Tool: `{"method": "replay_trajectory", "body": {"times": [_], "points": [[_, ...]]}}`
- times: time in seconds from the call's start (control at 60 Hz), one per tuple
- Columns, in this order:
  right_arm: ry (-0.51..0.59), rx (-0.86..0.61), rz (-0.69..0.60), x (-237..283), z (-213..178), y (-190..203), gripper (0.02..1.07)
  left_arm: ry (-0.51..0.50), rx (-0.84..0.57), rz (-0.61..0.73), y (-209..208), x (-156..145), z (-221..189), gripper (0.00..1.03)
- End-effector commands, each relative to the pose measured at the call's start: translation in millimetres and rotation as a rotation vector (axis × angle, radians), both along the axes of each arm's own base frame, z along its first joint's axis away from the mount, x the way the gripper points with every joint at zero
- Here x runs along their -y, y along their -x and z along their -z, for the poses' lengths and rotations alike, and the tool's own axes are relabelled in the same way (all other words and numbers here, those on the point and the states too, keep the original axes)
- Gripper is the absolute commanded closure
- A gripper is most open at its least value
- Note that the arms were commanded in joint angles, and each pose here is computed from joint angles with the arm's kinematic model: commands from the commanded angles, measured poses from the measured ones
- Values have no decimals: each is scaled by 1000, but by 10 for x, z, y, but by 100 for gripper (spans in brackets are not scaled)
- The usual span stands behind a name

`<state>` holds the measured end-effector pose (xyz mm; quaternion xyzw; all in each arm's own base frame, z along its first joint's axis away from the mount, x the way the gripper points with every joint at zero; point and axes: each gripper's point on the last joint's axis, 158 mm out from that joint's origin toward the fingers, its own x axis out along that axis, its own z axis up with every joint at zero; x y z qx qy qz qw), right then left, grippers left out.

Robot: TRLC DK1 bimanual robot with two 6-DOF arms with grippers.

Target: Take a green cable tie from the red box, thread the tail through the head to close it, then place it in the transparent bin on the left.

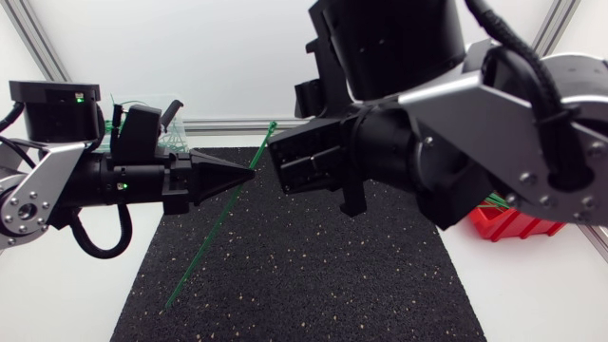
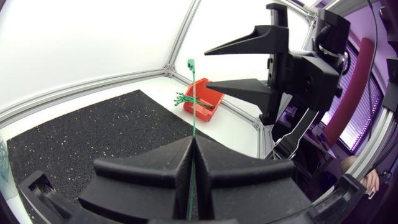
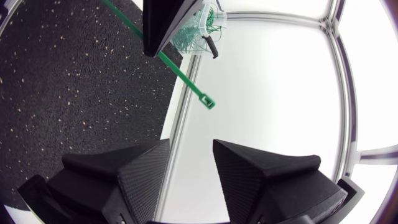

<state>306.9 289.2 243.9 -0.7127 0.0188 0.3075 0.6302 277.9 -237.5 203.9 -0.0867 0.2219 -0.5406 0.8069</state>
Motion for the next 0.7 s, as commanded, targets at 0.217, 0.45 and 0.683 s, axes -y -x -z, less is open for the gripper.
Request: {"method": "replay_trajectory", "body": {"times": [0.217, 0.45, 0.683], "points": [[-410, -358, 177, 223, 93, -106, 49, 204, 2, -73, 39, -121, -123, 100], [-617, -802, 264, 164, 541, 68, 49, 241, -6, -90, -24, -113, -166, 100], [-713, -1231, 273, -166, 856, 326, 49, 276, -26, -137, -94, -89, -182, 100]]}}
